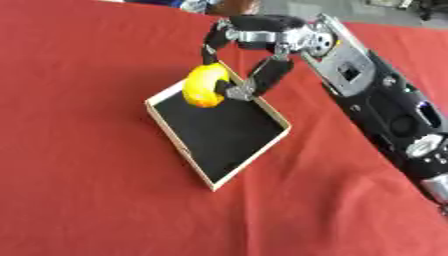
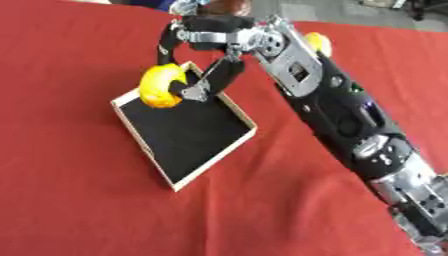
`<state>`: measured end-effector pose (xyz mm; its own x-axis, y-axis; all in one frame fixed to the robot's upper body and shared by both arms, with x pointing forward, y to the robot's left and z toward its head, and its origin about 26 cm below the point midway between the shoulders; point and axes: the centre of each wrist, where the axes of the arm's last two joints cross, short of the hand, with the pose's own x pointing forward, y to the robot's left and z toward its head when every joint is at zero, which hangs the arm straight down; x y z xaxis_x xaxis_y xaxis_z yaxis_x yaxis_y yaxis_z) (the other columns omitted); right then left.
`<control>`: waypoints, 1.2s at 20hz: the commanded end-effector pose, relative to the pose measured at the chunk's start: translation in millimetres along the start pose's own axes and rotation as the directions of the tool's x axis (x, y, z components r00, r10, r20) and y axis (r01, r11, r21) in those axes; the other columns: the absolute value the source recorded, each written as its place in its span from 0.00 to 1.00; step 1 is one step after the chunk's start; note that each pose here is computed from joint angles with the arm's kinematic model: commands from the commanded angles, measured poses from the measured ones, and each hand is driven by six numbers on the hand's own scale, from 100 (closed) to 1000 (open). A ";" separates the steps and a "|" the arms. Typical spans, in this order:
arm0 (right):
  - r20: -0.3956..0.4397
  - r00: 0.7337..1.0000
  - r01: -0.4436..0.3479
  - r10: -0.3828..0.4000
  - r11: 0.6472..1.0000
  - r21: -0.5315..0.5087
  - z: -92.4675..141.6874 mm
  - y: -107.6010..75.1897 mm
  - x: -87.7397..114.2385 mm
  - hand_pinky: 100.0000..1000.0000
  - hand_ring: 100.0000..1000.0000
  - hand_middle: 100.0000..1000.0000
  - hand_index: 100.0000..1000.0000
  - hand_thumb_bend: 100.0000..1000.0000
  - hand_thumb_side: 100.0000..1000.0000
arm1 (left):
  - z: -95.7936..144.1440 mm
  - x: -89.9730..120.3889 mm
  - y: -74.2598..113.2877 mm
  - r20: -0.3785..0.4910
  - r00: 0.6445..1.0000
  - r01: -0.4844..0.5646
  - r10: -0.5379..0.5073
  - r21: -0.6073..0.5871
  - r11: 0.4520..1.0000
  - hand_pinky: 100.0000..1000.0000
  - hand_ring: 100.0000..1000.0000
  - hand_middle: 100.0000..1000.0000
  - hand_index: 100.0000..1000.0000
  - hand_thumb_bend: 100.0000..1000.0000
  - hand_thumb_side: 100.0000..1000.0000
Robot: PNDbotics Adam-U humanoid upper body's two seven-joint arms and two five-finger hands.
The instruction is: Pick up objects on the table and place them in the box.
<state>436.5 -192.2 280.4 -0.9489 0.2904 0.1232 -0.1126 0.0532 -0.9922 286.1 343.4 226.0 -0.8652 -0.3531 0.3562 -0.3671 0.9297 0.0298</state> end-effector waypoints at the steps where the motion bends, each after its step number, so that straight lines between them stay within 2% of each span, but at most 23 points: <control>1: 0.083 0.991 -0.111 0.101 0.985 0.128 -2.4 -1.3 -0.9 0.77 0.58 0.35 0.47 0.00 0.11 | -6.1 4.9 1.0 0.026 1.000 0.001 -0.001 -0.007 1.000 0.80 0.67 0.82 0.87 0.01 0.60; 4: 0.087 0.988 -0.139 0.126 0.977 0.164 -4.5 6.3 -3.0 0.78 0.62 0.41 0.53 0.00 0.12 | -5.8 4.9 1.2 0.024 1.000 0.001 -0.001 -0.006 1.000 0.80 0.67 0.82 0.87 0.01 0.60; 6: 0.085 0.985 -0.163 0.150 0.972 0.168 -3.7 7.6 -3.4 0.79 0.69 0.48 0.62 0.00 0.13 | -5.2 4.7 1.3 0.021 1.000 0.002 -0.002 -0.006 1.000 0.80 0.67 0.82 0.87 0.01 0.60; 8: 0.082 0.979 -0.197 0.185 0.964 0.176 -2.7 7.9 -3.0 0.81 0.76 0.58 0.72 0.00 0.12 | -5.0 4.7 1.4 0.020 1.000 0.003 -0.003 -0.007 1.000 0.80 0.67 0.82 0.87 0.01 0.60; 9: 0.082 0.976 -0.213 0.201 0.960 0.181 -2.2 8.3 -2.9 0.85 0.83 0.68 0.81 0.00 0.12 | -4.9 4.7 1.4 0.019 1.000 0.003 -0.003 -0.007 1.000 0.80 0.67 0.82 0.87 0.01 0.60; 10: 0.088 0.971 -0.234 0.221 0.953 0.190 -1.9 8.4 -2.3 0.88 0.87 0.73 0.84 0.00 0.12 | -4.8 4.6 1.4 0.019 1.000 0.003 -0.003 -0.007 1.000 0.80 0.67 0.82 0.87 0.01 0.61; 11: 0.095 0.966 -0.255 0.241 0.947 0.197 -1.3 8.6 -1.8 0.91 0.91 0.78 0.89 0.00 0.17 | -4.7 4.6 1.4 0.018 1.000 0.004 -0.003 -0.007 1.000 0.80 0.67 0.82 0.87 0.01 0.61; 13: 0.114 0.955 -0.292 0.274 0.935 0.201 0.2 7.9 -0.3 0.96 0.98 0.83 0.91 0.00 0.33 | -4.4 4.5 1.5 0.016 1.000 0.004 -0.004 -0.007 1.000 0.80 0.67 0.82 0.87 0.01 0.61; 16: 0.149 0.940 -0.330 0.307 0.928 0.173 3.1 3.3 3.6 0.98 1.00 0.86 0.93 0.00 0.43 | -4.3 4.5 1.8 0.016 1.000 0.005 -0.005 -0.007 1.000 0.80 0.67 0.82 0.87 0.01 0.60; 18: 0.170 0.930 -0.349 0.324 0.926 0.142 5.6 -2.0 7.6 0.99 1.00 0.87 0.95 0.00 0.46 | -4.3 4.5 1.8 0.016 1.000 0.005 -0.005 -0.006 1.000 0.80 0.67 0.82 0.87 0.02 0.60; 21: 0.191 0.917 -0.372 0.350 0.924 0.091 9.0 -12.2 15.5 0.99 1.00 0.88 0.95 0.00 0.43 | -4.0 4.5 2.2 0.014 1.000 0.006 -0.006 -0.006 1.000 0.80 0.67 0.82 0.87 0.02 0.60; 24: 0.191 0.915 -0.369 0.356 0.929 0.039 12.9 -21.2 20.8 0.99 1.00 0.88 0.95 0.00 0.39 | -4.4 4.6 2.2 0.016 1.000 0.006 -0.006 -0.006 1.000 0.80 0.67 0.82 0.87 0.02 0.60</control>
<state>421.3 -193.1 285.1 -0.9642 0.2393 -0.1140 0.1312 0.0574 -0.9897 285.8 343.1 223.2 -0.8608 -0.3514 0.3681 -0.3676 0.9296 0.0280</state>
